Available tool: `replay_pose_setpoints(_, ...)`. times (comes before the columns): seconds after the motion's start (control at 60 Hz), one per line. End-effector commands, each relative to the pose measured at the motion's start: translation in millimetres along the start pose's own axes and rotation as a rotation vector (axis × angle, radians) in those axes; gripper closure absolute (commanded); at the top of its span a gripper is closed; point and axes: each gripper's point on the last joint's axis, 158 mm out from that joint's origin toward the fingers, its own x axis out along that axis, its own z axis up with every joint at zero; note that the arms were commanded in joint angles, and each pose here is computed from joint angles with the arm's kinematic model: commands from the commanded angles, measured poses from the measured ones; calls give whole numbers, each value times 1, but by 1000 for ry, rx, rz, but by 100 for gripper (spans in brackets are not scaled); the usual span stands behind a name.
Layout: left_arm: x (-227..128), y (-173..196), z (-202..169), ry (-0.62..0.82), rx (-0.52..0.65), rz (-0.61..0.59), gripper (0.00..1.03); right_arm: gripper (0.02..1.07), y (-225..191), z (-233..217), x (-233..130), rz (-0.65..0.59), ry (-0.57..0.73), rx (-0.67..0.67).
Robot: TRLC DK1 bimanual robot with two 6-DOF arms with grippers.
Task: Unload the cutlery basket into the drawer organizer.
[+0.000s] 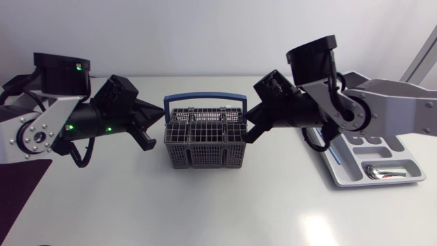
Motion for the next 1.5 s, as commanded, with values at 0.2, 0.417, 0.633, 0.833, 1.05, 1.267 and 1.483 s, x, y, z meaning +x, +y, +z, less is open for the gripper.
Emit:
replay_pose_setpoints(0.2,34,-21,-44,79,-49,-65,88,101,21,-35,40,54,90,15)
replay_pose_setpoints(0.417,45,-27,-62,122,-62,-89,88,101,25,-58,54,62,154,18)
replay_pose_setpoints(0.633,35,-22,-46,82,-52,-67,88,101,24,-34,38,50,88,6)
replay_pose_setpoints(0.833,7,-6,-13,-13,-49,-11,88,101,15,-1,5,4,-18,-13)
replay_pose_setpoints(1.05,-32,12,3,-93,-56,82,85,101,-8,17,-38,-102,-121,-13)
replay_pose_setpoints(1.267,-65,35,0,-137,-112,189,72,99,-59,0,-74,-268,-151,41)
replay_pose_setpoints(1.483,-82,42,-4,-161,-144,239,3,39,-87,-28,-100,-357,-151,77)
